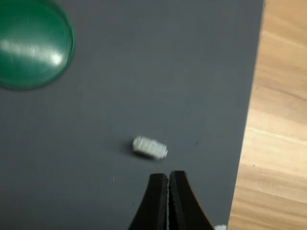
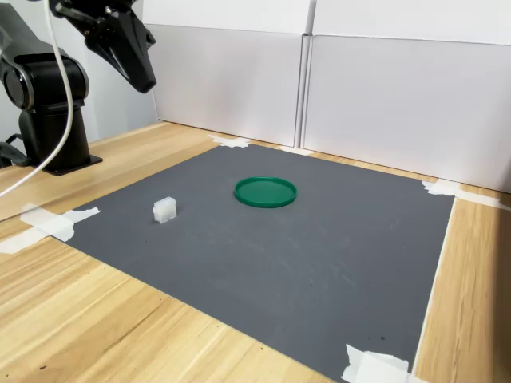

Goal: Grasp a white terminal and put it in the green lid.

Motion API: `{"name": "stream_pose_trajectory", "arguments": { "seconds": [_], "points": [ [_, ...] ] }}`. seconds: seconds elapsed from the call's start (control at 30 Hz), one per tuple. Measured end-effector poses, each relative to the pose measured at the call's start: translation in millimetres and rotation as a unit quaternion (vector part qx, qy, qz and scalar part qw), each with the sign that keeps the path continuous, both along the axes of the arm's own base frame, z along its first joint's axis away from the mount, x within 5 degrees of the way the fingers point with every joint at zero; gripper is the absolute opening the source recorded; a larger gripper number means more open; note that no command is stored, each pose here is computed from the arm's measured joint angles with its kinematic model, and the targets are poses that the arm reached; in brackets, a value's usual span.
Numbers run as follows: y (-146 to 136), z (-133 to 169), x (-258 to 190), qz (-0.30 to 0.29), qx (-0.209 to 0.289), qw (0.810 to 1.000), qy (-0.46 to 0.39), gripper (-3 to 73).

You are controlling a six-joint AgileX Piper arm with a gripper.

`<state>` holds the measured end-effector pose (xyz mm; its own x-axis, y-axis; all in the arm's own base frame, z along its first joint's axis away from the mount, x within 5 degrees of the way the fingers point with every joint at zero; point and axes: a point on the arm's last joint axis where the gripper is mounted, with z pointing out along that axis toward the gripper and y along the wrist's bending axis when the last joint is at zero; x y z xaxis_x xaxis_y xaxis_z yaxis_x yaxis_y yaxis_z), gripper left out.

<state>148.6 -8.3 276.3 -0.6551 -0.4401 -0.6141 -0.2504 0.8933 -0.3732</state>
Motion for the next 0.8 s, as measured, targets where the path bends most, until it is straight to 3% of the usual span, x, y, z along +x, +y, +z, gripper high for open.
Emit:
{"name": "stream_pose_trajectory", "arguments": {
  "seconds": [0.2, 0.4, 0.63, 0.8],
  "points": [
    [6, -8, 24, 0.096, -0.038, 0.987, 0.126, -1.7],
    [9, -10, 38, 0.166, -0.055, 0.966, 0.189, -1.7],
    [4, -25, 49, 0.209, -0.091, 0.944, 0.237, -0.4],
    [-14, -37, 57, 0.189, -0.089, 0.942, 0.263, 10.7]
  ]
}}
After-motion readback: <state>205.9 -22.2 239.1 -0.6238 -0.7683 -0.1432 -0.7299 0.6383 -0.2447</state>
